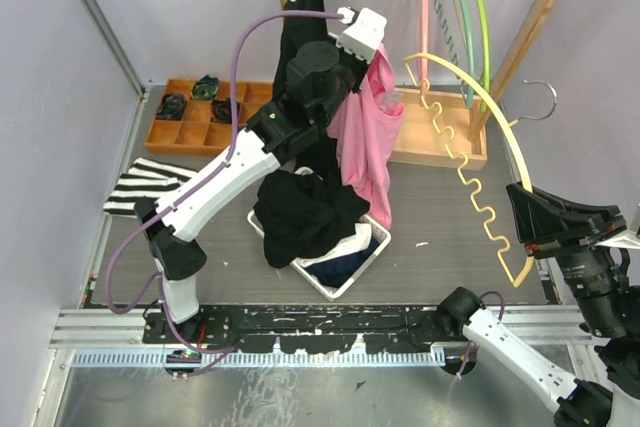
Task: Remove the t-shirt from the hanger
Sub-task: Place the T-shirt in the bin.
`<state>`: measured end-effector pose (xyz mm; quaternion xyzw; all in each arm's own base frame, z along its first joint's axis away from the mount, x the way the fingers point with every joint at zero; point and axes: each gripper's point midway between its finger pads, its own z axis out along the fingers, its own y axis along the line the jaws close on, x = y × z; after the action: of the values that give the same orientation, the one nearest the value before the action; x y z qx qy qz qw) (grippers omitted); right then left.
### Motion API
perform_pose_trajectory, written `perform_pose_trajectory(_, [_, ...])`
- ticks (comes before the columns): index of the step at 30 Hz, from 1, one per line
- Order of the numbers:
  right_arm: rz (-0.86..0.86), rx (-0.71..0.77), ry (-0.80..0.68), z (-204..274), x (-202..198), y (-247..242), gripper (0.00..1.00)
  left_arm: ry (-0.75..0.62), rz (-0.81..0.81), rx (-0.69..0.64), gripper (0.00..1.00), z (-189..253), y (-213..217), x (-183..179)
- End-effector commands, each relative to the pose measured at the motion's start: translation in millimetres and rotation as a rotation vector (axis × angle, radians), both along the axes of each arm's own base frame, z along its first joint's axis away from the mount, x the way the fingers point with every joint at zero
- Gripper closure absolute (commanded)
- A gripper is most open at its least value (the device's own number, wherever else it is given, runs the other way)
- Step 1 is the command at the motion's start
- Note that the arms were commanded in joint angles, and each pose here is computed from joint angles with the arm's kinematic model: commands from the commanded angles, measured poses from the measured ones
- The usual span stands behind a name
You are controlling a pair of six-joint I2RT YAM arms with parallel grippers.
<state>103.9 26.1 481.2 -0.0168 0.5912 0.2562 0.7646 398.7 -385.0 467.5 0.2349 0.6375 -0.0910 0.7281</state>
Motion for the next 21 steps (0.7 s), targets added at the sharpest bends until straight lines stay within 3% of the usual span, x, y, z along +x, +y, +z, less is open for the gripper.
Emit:
perform_pose_trajectory(1, [-0.018, 0.082, -0.082, 28.4, -13.4, -13.7, 0.99, -0.048, 0.002, -0.056, 1.00, 33.5, 9.5, -3.7])
perform_pose_trajectory(8, [-0.032, 0.067, -0.079, 27.6, -4.9, -9.7, 0.99, -0.051, -0.183, -0.199, 1.00, 86.9, 20.6, -54.1])
perform_pose_trajectory(12, [-0.034, 0.062, -0.074, 24.4, 1.2, -5.5, 0.99, -0.115, -0.247, -0.291, 1.00, 135.2, 50.8, -93.3])
perform_pose_trajectory(21, [-0.046, 0.052, -0.062, 16.7, 9.7, -1.5, 0.99, -0.230, -0.290, -0.424, 1.00, 196.2, 119.5, -152.6])
